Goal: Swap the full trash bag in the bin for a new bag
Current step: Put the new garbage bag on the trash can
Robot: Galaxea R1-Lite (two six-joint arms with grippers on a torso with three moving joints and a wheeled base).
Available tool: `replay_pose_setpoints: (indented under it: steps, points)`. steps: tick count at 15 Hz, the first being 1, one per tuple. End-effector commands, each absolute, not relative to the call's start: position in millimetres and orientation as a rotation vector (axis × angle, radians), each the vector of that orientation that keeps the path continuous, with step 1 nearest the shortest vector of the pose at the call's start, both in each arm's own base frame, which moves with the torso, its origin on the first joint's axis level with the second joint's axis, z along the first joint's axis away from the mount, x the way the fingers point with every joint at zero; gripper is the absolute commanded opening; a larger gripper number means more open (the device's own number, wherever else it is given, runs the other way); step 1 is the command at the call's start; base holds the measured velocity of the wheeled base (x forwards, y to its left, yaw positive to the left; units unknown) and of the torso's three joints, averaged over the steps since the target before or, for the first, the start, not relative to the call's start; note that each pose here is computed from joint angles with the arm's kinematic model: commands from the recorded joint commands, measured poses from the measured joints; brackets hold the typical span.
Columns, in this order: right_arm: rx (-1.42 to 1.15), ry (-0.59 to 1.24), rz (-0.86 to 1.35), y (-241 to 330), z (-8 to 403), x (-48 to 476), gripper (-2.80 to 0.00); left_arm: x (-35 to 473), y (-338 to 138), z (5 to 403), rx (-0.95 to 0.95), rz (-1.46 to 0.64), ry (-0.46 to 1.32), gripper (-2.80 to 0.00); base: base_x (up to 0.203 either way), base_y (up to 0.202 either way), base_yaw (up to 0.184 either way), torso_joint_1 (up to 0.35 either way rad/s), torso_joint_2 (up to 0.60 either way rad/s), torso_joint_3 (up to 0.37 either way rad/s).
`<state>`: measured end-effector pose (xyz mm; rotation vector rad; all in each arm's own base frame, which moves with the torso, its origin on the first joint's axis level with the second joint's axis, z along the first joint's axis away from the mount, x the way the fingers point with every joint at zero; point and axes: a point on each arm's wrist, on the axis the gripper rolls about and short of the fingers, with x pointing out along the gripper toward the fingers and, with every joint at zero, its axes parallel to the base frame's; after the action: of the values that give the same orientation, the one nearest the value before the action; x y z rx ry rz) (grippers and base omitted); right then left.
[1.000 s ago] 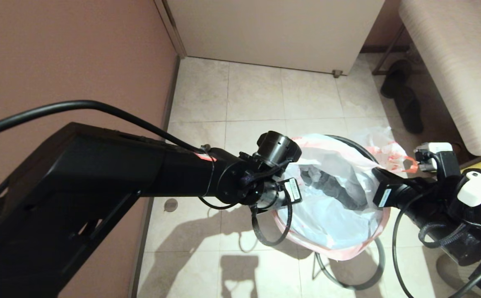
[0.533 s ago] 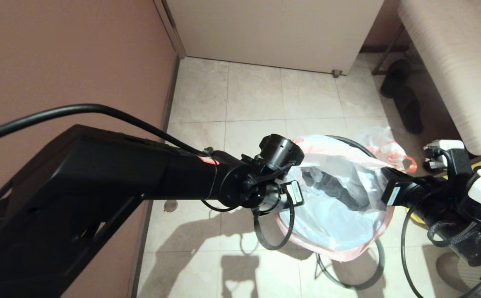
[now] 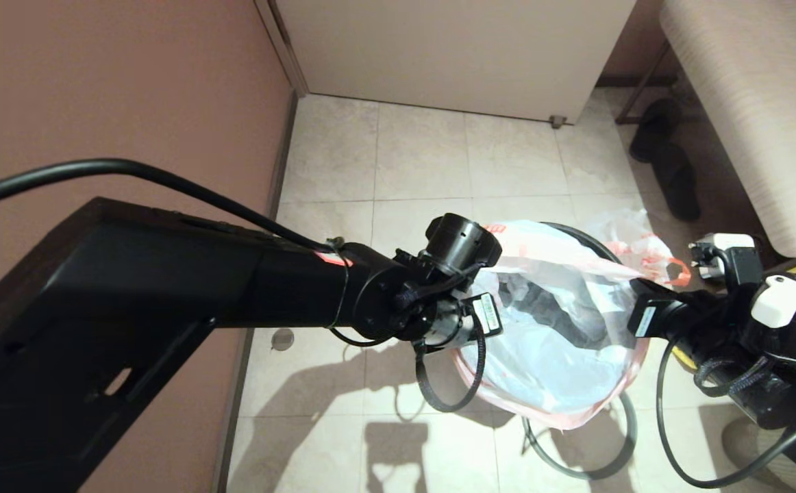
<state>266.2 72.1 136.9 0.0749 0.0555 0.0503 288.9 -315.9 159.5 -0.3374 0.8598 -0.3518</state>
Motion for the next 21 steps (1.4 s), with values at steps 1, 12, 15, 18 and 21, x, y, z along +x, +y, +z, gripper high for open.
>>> replay_pose_setpoints:
  steps: [1, 12, 15, 18, 21]
  points:
    - [0.069, 0.076, 0.047, 73.1, 130.1, 270.7, -2.80, 282.9, -315.2, 166.7, -0.347, -0.366, 0.851, -2.80, 0.000, 0.000, 0.000, 0.000, 0.00, 0.000]
    - [0.083, 0.022, 0.002, 76.6, 154.2, 293.9, -2.80, 253.8, -311.7, 138.2, -0.286, -0.387, 0.896, -2.80, 0.000, 0.000, 0.000, 0.000, 0.00, 0.000]
    - [0.106, 0.042, 0.031, 81.0, 167.9, 289.4, -2.80, 252.5, -311.9, 134.0, -0.277, -0.384, 0.904, -2.80, 0.000, 0.000, 0.000, 0.000, 0.00, 0.000]
    - [0.169, 0.165, 0.145, 85.1, 176.7, 279.0, -2.80, 252.8, -311.9, 132.7, -0.279, -0.392, 0.895, -2.80, 0.000, 0.000, 0.000, 0.000, 0.00, 0.000]
    - [0.172, 0.258, 0.216, 85.9, 173.9, 274.5, -2.80, 252.4, -312.4, 132.7, -0.267, -0.400, 0.889, -2.80, 0.000, 0.000, 0.000, 0.000, 0.00, 0.000]
